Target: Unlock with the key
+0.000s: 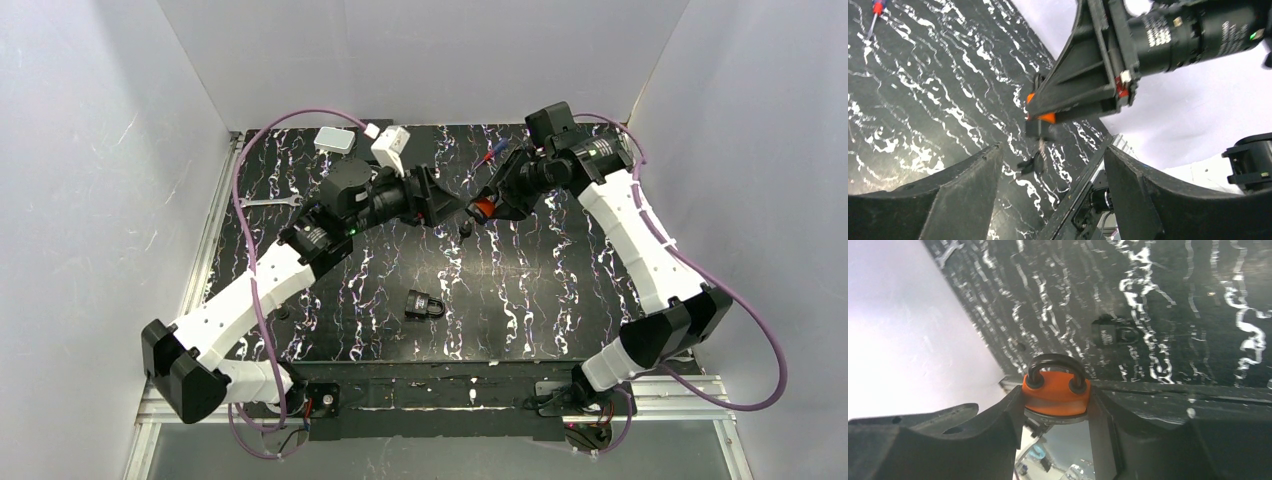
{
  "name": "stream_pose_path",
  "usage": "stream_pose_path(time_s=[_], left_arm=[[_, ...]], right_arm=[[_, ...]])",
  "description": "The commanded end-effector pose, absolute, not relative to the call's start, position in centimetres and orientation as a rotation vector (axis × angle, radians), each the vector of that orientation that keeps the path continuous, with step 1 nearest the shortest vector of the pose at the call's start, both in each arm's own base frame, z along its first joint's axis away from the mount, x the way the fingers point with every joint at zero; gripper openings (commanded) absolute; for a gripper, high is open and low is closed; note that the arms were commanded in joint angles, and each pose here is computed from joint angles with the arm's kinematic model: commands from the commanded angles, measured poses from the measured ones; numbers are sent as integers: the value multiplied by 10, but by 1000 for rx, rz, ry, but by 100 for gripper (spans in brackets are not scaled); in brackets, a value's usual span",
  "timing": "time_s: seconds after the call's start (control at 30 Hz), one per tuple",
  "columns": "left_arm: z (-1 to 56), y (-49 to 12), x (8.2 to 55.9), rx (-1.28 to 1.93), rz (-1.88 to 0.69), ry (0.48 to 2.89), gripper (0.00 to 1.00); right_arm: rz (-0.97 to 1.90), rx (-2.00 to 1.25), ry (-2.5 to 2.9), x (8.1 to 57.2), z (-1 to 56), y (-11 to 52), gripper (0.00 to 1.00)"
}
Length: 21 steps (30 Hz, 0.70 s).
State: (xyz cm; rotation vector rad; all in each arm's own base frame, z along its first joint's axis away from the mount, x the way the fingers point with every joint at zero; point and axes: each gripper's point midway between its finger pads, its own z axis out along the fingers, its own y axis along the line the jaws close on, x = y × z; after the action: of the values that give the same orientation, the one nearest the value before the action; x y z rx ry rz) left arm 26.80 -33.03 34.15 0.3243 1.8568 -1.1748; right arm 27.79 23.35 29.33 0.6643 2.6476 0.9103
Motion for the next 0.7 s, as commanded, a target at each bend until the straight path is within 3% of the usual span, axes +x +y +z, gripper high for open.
stream_pose_path(time_s=[0.0,0.17,0.5,0.67], left_arm=[[316,-320,259,321,-1163,1900,69],[282,-329,239,382,-1258,1995,38],[273,-327,232,237,-1322,2053,33],[276,-335,230,193,-1414,2044,37]], right_arm=[[577,735,2754,266,275,198,1],[682,746,2756,264,272,209,1],[859,850,2682,272,278,216,1],[894,858,2655,274,283,217,1]])
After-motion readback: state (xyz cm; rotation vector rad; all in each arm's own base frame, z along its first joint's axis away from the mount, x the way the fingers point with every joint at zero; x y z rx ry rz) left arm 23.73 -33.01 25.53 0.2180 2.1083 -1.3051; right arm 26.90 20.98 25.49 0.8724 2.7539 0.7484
